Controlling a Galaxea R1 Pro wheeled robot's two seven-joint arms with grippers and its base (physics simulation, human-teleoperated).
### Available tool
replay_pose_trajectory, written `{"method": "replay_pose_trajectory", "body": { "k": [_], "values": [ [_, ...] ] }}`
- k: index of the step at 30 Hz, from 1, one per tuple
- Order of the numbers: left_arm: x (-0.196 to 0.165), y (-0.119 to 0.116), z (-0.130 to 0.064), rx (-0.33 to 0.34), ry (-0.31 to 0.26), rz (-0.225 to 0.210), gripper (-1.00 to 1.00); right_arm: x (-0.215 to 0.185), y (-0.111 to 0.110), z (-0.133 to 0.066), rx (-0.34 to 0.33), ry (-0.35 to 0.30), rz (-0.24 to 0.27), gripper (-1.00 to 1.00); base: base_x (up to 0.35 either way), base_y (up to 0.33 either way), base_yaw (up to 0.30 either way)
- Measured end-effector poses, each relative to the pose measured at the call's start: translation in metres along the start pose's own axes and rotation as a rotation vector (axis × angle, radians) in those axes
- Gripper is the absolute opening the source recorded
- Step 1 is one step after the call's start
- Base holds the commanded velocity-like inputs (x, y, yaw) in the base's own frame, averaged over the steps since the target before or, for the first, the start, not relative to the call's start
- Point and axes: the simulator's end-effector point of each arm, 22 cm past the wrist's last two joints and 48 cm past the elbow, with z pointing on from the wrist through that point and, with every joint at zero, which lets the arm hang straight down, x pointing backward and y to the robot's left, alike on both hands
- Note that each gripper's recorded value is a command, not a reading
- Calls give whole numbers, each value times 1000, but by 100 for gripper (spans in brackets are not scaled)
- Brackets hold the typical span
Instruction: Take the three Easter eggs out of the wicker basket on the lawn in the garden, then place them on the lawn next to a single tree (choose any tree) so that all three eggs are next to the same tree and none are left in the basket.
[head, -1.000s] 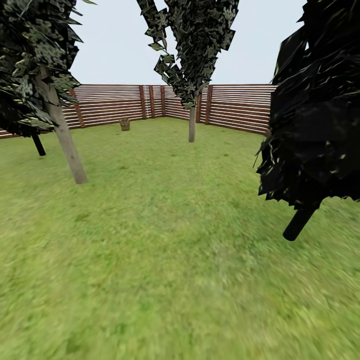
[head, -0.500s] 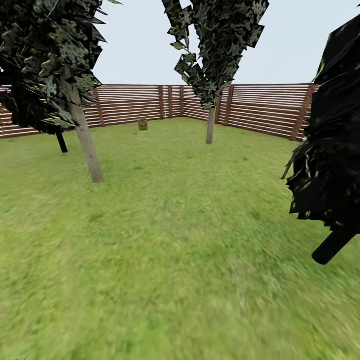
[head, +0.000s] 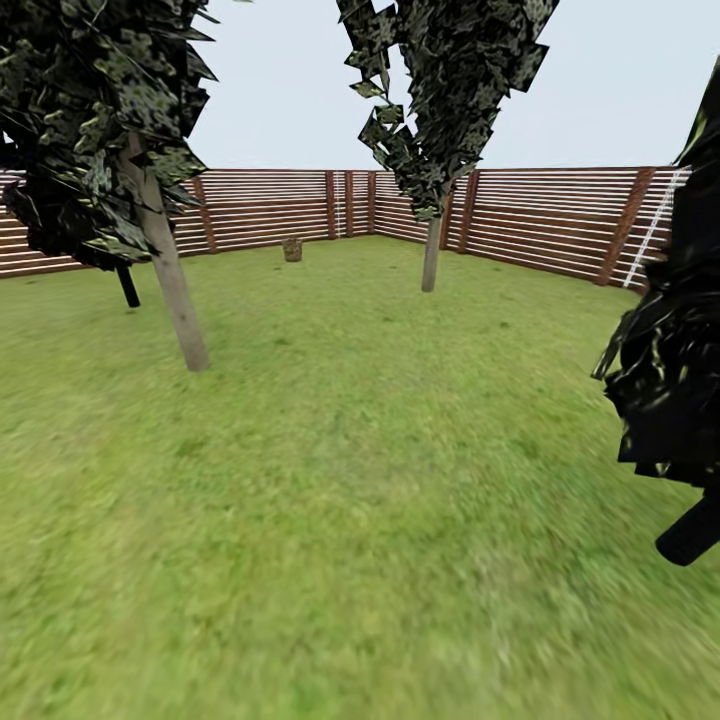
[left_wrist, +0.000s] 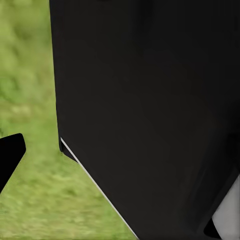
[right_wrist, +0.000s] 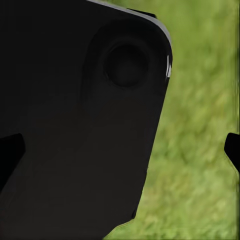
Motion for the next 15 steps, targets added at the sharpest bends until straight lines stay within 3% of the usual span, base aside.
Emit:
{"method": "replay_pose_trajectory", "body": {
  "k": [15],
  "values": [
    [0,0,0,0,0,0,100,0,0,0,0,-1,-2,100,331,0,0]
  ]
}}
